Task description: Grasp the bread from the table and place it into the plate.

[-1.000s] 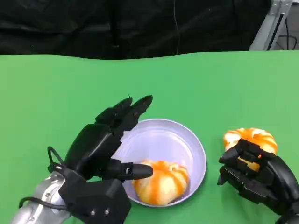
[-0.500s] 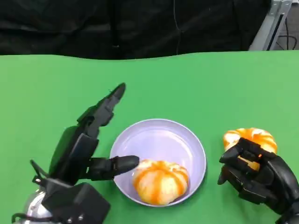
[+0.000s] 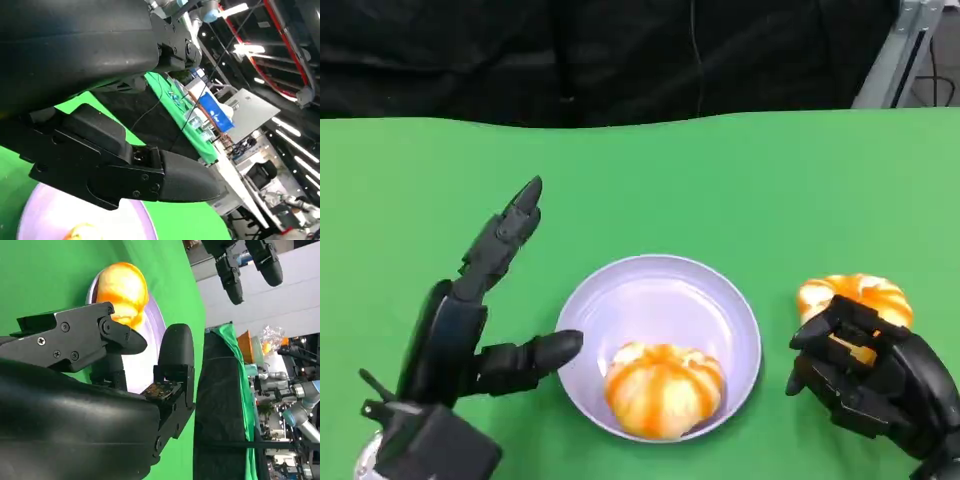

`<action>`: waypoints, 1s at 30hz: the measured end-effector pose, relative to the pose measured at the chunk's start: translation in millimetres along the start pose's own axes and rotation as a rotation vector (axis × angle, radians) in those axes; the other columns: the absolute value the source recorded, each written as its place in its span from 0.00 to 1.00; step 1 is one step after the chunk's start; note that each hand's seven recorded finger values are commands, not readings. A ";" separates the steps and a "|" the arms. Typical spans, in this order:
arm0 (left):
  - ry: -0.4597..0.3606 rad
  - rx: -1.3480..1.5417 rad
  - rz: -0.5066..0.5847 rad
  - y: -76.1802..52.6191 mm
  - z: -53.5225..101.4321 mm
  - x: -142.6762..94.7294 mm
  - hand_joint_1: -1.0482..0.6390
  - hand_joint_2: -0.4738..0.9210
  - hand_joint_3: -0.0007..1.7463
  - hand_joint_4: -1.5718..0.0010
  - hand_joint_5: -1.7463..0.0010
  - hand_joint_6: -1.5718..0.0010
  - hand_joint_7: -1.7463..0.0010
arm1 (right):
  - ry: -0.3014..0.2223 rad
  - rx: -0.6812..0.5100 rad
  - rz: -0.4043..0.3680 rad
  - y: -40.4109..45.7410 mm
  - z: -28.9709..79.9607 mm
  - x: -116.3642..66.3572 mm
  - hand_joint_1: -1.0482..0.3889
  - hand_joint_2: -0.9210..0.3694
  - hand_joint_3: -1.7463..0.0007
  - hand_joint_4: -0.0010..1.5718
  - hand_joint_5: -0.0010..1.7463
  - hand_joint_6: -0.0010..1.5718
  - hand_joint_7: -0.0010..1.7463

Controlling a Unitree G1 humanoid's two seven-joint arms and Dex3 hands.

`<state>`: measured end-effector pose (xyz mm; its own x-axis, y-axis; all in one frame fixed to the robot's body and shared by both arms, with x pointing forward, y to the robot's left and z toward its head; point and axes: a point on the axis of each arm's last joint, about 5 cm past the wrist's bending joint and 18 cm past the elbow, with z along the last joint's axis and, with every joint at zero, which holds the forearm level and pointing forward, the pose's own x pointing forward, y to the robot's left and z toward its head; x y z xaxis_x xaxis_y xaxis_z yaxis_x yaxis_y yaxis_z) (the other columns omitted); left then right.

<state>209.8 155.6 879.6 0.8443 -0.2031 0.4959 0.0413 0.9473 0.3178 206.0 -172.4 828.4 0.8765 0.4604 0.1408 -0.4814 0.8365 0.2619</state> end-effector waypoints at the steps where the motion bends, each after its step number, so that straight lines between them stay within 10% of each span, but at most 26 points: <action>1: 0.001 -0.008 0.003 0.7 -0.6 -0.8 0.04 1.00 0.23 0.73 0.97 0.89 0.99 | 0.000 0.000 0.000 0.0 0.0 0.0 0.77 0.07 0.61 0.28 1.00 0.32 0.75; 30: 0.091 -0.262 0.085 8.4 -5.6 -45.8 0.08 1.00 0.18 0.65 0.98 0.83 0.98 | 0.003 0.002 0.004 -1.4 -1.7 -1.7 0.75 0.07 0.62 0.29 0.99 0.33 0.75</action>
<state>174.5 174.2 855.1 0.8945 -0.1081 0.4338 0.0949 0.9941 0.0522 205.2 -173.9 826.2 0.8748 0.4641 0.1393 -0.4845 0.8341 0.2638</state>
